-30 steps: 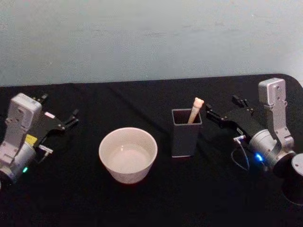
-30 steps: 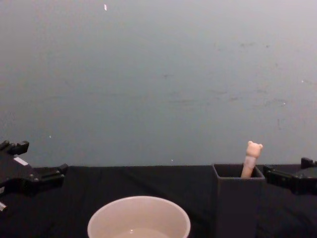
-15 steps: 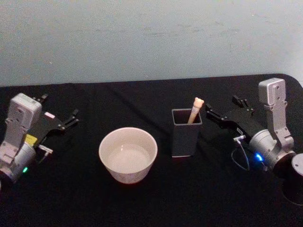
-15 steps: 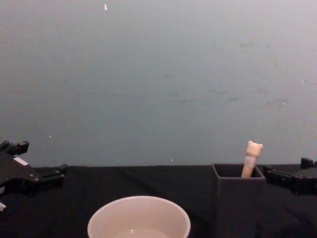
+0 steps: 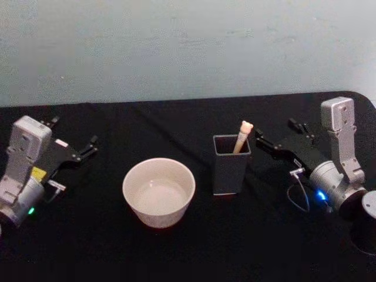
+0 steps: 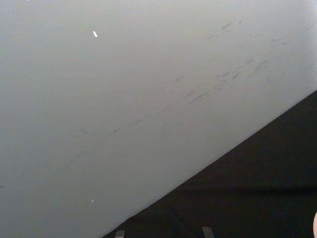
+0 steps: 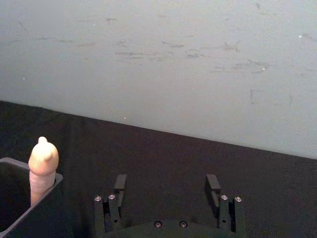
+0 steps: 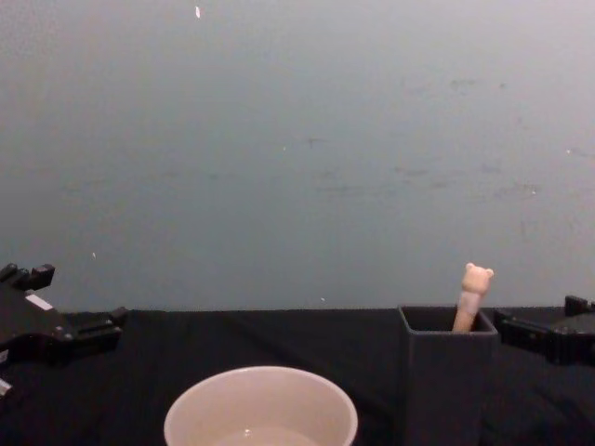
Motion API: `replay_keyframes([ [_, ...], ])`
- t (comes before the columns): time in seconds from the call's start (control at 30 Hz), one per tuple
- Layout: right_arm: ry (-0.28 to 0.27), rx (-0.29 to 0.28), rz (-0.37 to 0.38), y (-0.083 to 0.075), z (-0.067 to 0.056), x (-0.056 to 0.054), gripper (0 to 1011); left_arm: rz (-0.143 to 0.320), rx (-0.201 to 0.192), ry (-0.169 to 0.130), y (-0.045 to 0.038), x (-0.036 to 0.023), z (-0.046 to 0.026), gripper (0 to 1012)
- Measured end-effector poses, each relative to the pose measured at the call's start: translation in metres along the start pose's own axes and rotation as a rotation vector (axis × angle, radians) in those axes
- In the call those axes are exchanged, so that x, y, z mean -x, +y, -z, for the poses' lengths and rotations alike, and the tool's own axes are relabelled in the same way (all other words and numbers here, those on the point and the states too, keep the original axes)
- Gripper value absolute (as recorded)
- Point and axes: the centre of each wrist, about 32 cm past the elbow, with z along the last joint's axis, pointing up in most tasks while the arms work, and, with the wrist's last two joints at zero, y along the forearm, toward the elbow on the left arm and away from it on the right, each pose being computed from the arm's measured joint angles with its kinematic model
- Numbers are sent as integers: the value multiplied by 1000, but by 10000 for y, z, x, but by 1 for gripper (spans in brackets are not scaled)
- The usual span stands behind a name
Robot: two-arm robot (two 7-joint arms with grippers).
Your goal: Pick up the stirring spoon with one hand, stir inside the cup, then place it back in its original position.
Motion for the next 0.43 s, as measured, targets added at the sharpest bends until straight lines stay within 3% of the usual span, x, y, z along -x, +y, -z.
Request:
replay_keyframes([
  [0.43, 0, 0, 0, 0, 0, 0, 1000, 0, 0, 0, 0, 0, 0, 1001],
])
